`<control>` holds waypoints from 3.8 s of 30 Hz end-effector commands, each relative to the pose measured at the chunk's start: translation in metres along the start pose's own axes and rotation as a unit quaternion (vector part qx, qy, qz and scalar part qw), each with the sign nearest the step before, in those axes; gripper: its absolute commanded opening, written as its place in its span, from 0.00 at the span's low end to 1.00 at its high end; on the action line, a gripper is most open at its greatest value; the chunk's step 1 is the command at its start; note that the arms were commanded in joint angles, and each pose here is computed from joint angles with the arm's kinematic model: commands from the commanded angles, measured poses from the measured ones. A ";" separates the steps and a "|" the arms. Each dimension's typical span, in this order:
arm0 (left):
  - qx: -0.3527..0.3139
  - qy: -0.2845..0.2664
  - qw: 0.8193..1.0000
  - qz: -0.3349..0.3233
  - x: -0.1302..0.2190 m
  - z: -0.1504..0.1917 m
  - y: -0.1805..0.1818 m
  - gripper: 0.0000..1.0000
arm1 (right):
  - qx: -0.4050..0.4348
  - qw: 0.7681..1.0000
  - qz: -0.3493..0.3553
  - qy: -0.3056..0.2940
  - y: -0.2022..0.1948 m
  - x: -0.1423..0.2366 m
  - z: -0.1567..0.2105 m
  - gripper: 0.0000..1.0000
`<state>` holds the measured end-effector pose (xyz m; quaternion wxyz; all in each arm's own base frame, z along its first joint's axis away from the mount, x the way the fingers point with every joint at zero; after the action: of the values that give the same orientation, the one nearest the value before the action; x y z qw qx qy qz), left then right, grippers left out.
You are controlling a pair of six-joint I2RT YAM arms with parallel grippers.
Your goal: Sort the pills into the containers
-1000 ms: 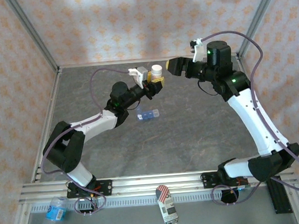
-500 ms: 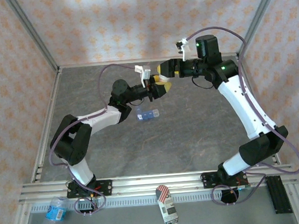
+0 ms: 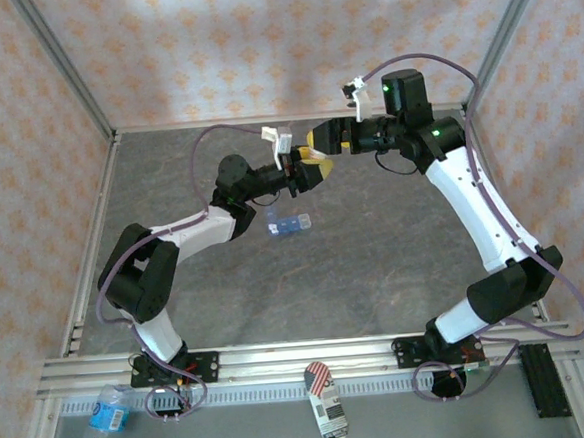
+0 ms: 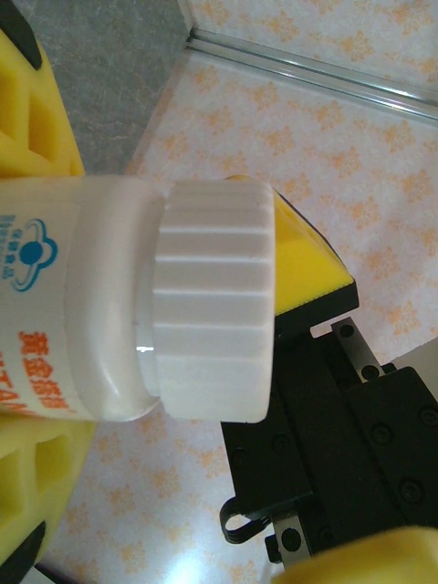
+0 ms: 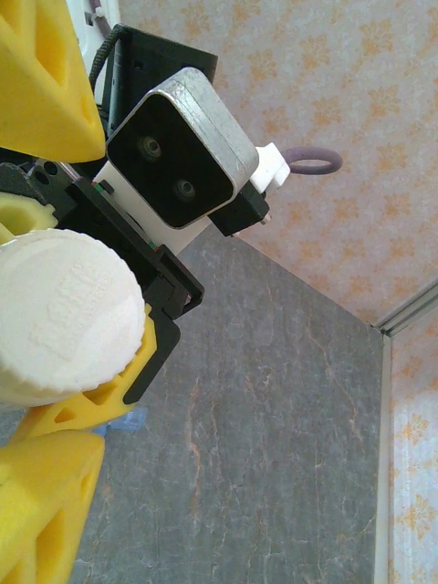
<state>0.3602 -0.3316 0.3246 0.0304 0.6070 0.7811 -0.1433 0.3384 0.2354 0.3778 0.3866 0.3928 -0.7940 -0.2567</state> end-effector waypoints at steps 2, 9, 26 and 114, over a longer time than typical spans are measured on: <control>-0.029 -0.026 0.999 0.019 -0.002 -0.025 -0.008 0.00 | 0.015 1.000 -0.003 -0.004 0.005 0.005 0.001 0.76; -0.027 -0.024 0.999 0.021 -0.002 -0.024 -0.008 0.00 | 0.013 1.000 -0.010 0.002 0.005 0.002 0.001 0.72; -0.026 -0.023 0.999 0.031 -0.003 -0.026 -0.013 0.00 | 0.000 1.000 -0.004 0.016 -0.006 -0.011 0.003 0.50; -0.147 0.044 0.978 -0.143 0.016 -0.016 0.008 0.18 | -0.041 0.990 0.078 -0.113 -0.013 -0.026 0.003 0.13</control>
<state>0.3682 -0.3161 0.3018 -0.0050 0.5141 0.8563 -0.0495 0.3491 0.2498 0.3476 0.3453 0.3050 -0.8455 -0.2699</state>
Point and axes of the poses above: each hand's point on the last joint's axis, 136 mm out from that joint toward the fingers, its own x axis back along the fingers, its own y axis along the line the jaws close on, z = x × y, the point moved 1 cm from there along x, back along the fingers, and after that the axes turned 12 degrees about -x, right-handed, at the moved point
